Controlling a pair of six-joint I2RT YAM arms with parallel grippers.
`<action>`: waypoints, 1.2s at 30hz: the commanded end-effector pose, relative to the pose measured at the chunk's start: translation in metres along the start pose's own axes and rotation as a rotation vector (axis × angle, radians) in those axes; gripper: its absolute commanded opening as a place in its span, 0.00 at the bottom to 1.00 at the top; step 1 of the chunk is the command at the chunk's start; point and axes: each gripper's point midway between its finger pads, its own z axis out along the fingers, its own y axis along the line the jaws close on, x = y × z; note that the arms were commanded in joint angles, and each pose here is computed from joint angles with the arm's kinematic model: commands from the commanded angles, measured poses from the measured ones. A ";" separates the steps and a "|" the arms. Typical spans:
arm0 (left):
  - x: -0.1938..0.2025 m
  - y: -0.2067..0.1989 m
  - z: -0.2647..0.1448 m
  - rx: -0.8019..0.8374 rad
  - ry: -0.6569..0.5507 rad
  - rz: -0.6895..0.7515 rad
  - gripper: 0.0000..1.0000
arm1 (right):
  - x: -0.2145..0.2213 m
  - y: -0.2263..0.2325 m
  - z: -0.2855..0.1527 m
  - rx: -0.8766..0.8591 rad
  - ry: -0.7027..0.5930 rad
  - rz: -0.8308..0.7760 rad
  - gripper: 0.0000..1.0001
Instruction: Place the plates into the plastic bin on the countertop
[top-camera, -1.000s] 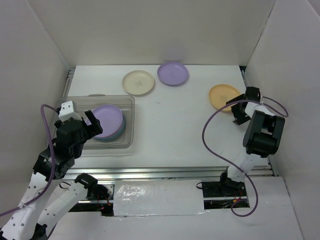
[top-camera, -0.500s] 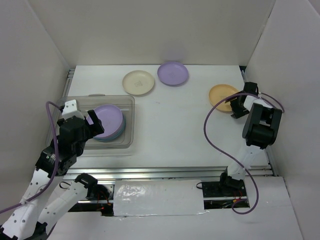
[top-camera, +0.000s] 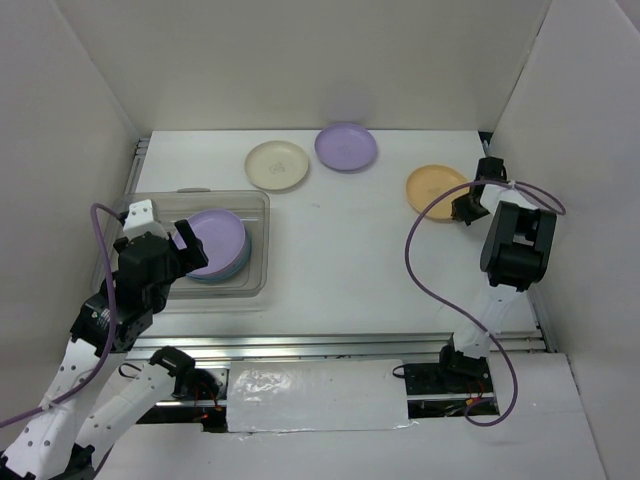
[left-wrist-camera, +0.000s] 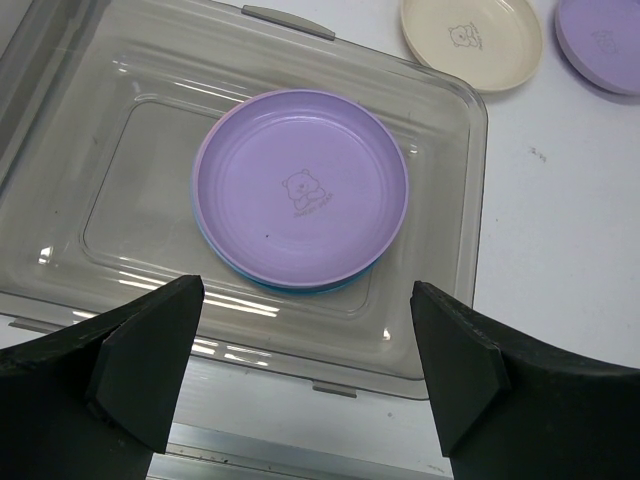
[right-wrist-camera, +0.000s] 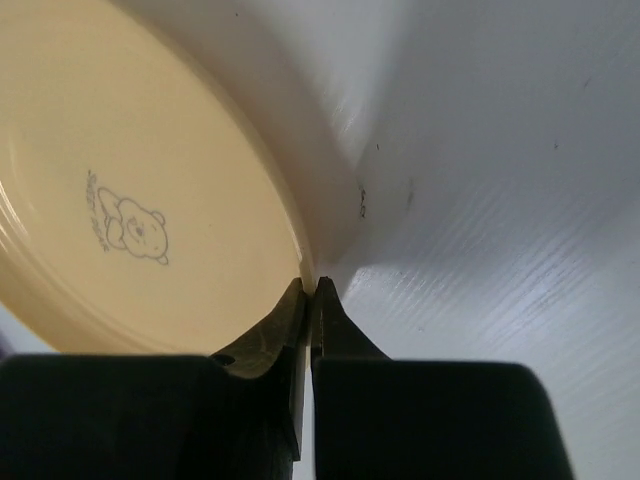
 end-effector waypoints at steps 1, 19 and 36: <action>-0.014 -0.004 -0.002 0.019 -0.052 -0.021 0.99 | 0.007 -0.005 -0.008 0.029 -0.007 -0.012 0.00; -0.022 0.013 -0.011 -0.041 -0.104 -0.066 0.99 | 0.213 0.185 -0.286 -0.756 0.091 -0.588 0.00; -0.024 0.024 -0.014 -0.086 -0.131 -0.087 0.99 | 0.476 0.220 -0.272 -0.738 0.374 -0.896 0.00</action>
